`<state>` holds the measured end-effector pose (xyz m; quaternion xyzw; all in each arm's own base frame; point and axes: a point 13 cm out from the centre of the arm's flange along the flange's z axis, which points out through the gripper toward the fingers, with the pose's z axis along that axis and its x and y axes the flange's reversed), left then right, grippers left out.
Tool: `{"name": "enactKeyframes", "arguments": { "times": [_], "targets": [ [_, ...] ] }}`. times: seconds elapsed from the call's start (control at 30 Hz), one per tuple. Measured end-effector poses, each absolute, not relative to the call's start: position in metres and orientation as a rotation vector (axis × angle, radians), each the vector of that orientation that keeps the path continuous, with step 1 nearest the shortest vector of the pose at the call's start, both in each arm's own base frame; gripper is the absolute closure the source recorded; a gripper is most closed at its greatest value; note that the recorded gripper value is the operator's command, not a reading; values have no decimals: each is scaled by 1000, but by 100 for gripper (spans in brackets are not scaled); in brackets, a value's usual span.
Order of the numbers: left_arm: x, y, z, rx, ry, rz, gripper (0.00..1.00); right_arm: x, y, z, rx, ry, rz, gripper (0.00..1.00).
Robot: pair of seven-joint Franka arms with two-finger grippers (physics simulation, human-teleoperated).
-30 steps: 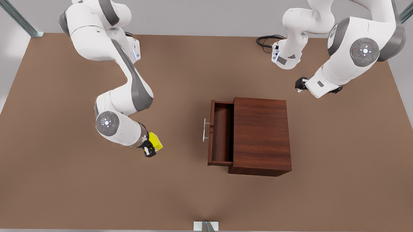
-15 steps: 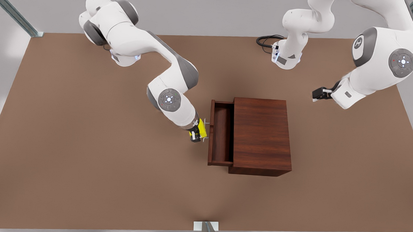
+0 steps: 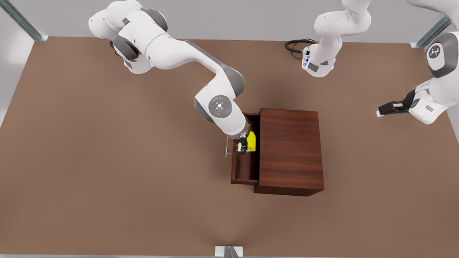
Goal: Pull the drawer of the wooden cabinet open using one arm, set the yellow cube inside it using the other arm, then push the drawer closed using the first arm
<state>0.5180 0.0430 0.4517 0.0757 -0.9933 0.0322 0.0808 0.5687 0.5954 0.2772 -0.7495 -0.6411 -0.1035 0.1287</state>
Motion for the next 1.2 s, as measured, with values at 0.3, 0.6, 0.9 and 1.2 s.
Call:
{"name": "enactKeyframes", "arguments": {
  "times": [0.3, 0.6, 0.9, 1.2],
  "targets": [
    [510, 101, 452, 383, -2958, 110, 0, 569, 599, 269, -2290, -1731, -288, 36],
    [497, 154, 452, 534, -2939, 123, 0, 563, 605, 261, -2342, -1668, -269, 0],
    [479, 201, 451, 672, -2910, 135, 0, 690, 351, 374, -2591, -1457, -240, 0],
    [631, 137, 491, 589, -3111, 120, 0, 610, -15, 304, -2299, -2014, 321, 0]
  ]
}}
